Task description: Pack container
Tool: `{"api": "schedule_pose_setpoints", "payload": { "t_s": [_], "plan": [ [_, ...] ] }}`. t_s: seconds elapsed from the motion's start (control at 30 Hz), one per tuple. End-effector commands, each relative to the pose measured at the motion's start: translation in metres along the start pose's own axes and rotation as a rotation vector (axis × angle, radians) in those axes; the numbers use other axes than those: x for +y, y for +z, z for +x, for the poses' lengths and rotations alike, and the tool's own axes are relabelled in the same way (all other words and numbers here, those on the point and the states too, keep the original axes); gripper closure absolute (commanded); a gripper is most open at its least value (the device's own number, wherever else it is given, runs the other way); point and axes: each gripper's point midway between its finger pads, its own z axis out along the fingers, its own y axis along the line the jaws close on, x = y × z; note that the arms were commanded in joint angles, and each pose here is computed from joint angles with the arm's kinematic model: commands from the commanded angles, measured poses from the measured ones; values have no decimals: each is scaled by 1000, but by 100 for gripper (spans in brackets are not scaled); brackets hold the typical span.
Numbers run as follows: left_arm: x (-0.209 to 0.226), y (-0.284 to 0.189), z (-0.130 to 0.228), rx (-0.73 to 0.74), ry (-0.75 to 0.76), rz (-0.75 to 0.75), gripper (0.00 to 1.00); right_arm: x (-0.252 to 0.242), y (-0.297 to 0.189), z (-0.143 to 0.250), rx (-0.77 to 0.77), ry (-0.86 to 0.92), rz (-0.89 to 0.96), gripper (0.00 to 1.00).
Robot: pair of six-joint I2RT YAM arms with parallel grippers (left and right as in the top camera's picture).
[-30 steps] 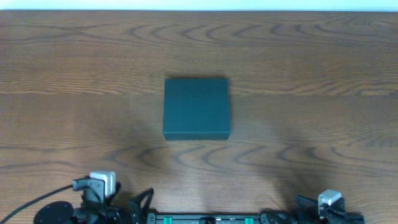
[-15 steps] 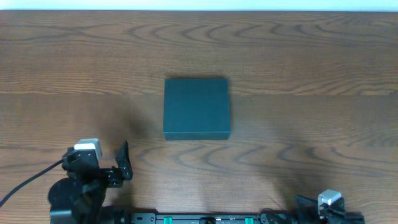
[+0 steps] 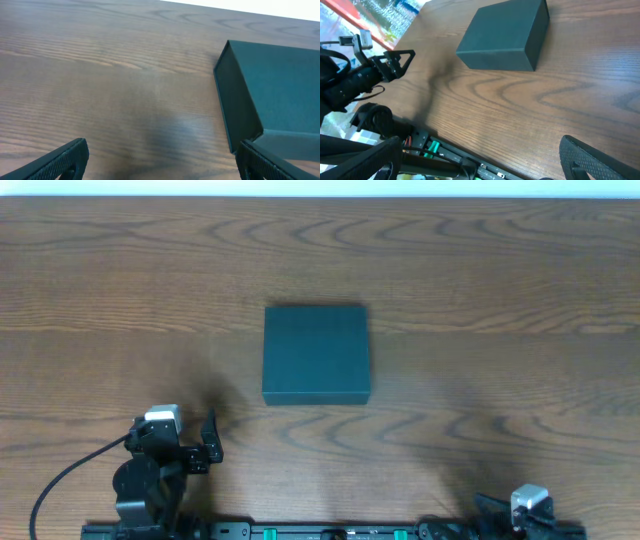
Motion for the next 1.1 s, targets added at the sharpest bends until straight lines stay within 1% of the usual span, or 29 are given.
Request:
{"api": "schedule_pose_setpoints", "payload": {
  "t_s": [0.0, 0.23, 1.07],
  "plan": [
    [2, 5, 9, 13, -7, -4, 5, 1, 0, 1, 7, 5, -11, 1],
    [-2, 21, 37, 73, -14, 33, 5, 1, 0, 1, 7, 5, -11, 1],
    [-3, 21, 36, 72, -13, 38, 5, 1, 0, 1, 7, 5, -11, 1]
  ]
}}
